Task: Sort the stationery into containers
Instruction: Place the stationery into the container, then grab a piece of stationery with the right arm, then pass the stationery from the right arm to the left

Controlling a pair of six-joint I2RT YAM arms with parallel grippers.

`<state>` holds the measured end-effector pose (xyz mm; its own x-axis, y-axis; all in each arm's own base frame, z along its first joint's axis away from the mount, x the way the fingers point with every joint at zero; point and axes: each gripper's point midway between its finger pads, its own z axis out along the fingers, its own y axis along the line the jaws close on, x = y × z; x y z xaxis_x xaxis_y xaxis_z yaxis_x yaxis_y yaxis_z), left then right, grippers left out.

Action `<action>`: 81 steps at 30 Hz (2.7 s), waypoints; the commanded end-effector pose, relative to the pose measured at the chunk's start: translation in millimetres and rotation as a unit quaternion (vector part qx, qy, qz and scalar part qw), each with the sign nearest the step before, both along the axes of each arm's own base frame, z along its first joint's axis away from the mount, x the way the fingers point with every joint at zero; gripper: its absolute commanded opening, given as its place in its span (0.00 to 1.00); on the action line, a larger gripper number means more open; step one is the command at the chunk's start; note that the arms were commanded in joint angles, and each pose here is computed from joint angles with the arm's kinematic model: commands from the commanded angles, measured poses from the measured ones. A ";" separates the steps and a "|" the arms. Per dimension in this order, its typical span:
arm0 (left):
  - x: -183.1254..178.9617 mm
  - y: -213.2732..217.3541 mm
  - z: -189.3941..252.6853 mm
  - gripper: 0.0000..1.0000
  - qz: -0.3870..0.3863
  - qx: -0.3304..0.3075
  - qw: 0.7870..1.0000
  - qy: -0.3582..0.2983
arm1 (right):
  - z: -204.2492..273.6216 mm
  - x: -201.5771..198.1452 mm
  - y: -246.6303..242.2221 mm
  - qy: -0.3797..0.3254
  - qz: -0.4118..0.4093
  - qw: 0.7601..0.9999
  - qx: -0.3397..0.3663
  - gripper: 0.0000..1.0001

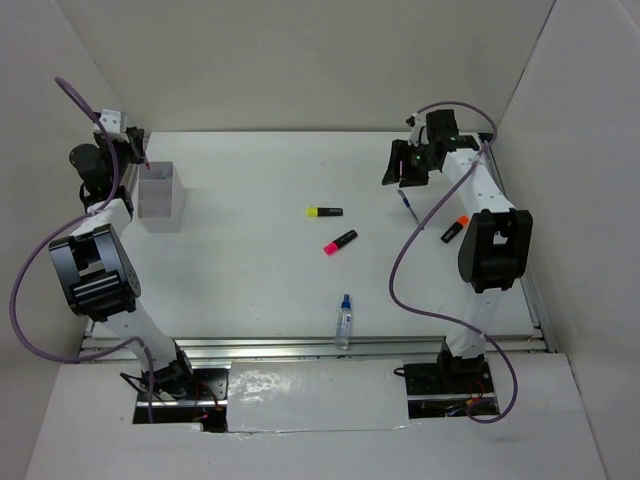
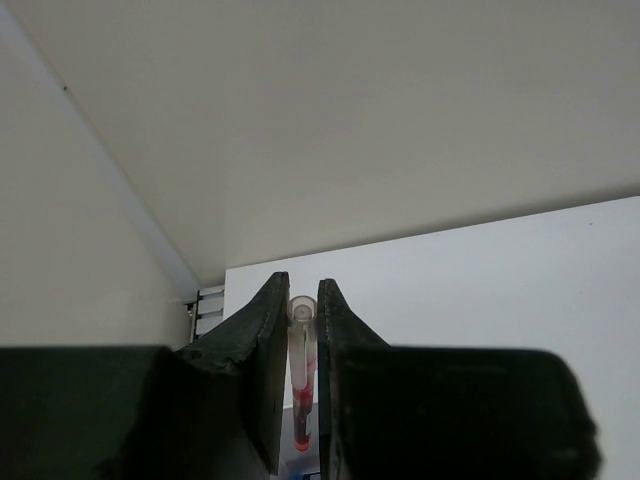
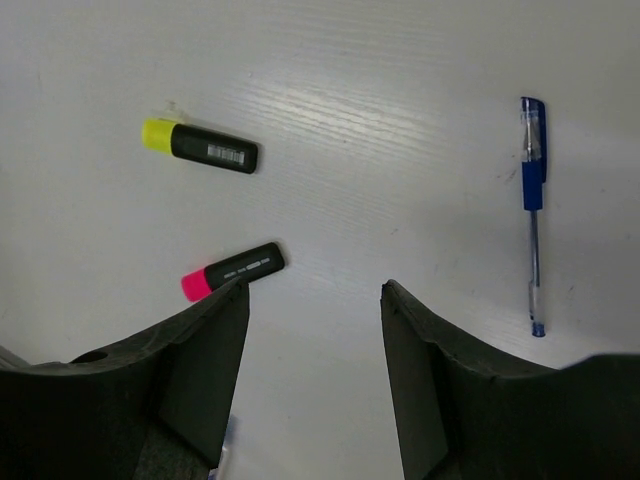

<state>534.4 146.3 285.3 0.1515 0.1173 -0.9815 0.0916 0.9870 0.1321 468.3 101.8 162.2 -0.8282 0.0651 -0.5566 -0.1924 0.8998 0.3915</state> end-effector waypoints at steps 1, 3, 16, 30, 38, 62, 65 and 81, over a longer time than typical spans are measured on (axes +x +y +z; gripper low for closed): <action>6.1 7.7 23.0 0.10 0.012 0.047 0.998 -0.043 | 4.8 11.0 -12.9 -0.018 -0.001 0.999 -0.040 0.62; 6.4 7.9 19.2 0.11 0.012 0.046 0.998 -0.040 | -1.2 10.7 -17.3 -0.011 0.000 0.998 -0.059 0.61; -2.0 -5.6 19.6 0.59 -0.009 0.034 0.999 -0.031 | -62.0 -3.0 -52.2 0.052 0.019 0.985 -0.166 0.58; -74.8 -96.0 68.4 0.62 -0.119 0.082 0.987 -0.065 | -115.0 -3.4 -86.6 0.107 0.026 0.964 -0.240 0.47; -122.6 -155.0 84.5 0.64 -0.182 0.126 0.971 -0.085 | -132.8 -0.9 -98.7 0.124 0.022 0.960 -0.251 0.41; -215.2 -229.5 132.6 0.69 -0.327 -0.228 0.917 0.024 | 43.1 -78.0 78.5 -0.071 0.215 0.974 -0.022 0.00; -230.4 -248.5 133.4 0.70 -0.366 -0.260 0.893 0.044 | 75.1 -118.7 136.3 -0.113 0.293 0.949 0.024 0.00; -236.6 -310.9 66.4 0.67 -0.324 -0.262 0.891 0.182 | 100.6 -211.0 253.5 -0.204 0.423 0.882 -0.033 0.00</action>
<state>287.0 -167.9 366.1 -0.2919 -0.3893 -0.8736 0.6787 0.5592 -0.4760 251.6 347.9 252.2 -0.3574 -0.5267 -0.7713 -0.9113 0.3773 0.1647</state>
